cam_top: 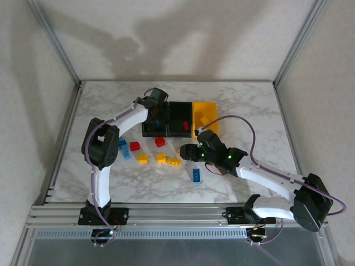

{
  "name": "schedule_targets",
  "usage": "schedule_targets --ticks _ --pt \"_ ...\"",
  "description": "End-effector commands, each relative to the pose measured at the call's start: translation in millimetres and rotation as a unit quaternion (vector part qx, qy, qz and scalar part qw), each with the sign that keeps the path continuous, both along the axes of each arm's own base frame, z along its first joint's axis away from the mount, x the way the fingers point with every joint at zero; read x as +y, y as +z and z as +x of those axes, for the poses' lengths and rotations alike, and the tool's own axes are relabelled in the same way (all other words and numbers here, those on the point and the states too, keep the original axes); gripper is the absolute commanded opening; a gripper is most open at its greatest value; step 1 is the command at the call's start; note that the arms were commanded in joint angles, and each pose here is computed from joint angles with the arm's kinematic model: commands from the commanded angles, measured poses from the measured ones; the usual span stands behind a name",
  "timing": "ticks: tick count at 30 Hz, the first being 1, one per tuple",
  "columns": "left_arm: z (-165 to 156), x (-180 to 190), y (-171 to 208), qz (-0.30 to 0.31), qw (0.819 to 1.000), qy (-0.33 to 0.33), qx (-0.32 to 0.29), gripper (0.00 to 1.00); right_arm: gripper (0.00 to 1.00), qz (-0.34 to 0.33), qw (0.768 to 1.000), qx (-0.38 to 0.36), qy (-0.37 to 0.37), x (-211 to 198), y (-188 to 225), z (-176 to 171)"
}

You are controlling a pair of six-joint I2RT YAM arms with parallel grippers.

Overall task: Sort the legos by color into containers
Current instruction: Place the lego in the container, then pick up the lego from the center of the table.

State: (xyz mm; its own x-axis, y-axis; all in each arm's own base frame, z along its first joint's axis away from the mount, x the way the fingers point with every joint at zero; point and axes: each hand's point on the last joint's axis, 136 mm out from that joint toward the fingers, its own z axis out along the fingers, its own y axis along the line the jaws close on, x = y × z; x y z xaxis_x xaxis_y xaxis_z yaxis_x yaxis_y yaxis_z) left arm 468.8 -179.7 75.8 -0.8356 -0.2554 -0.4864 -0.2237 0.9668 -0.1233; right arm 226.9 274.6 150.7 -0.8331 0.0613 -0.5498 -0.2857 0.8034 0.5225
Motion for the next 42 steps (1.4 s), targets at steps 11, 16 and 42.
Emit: schedule_targets --ticks 11,16,42 --pt "-19.8 -3.9 85.4 -0.051 0.996 -0.020 -0.065 0.56 0.67 -0.036 0.997 -0.008 -0.064 -34.5 12.3 7.6" --pt "-48.9 -14.8 111.6 -0.096 0.990 -0.058 -0.089 0.59 0.67 -0.082 0.988 0.021 -0.127 -73.0 5.9 12.8" --pt "-161.9 -7.4 55.7 -0.124 0.985 -0.003 -0.118 0.80 0.66 -0.085 0.978 0.057 -0.179 -106.7 -17.0 9.0"
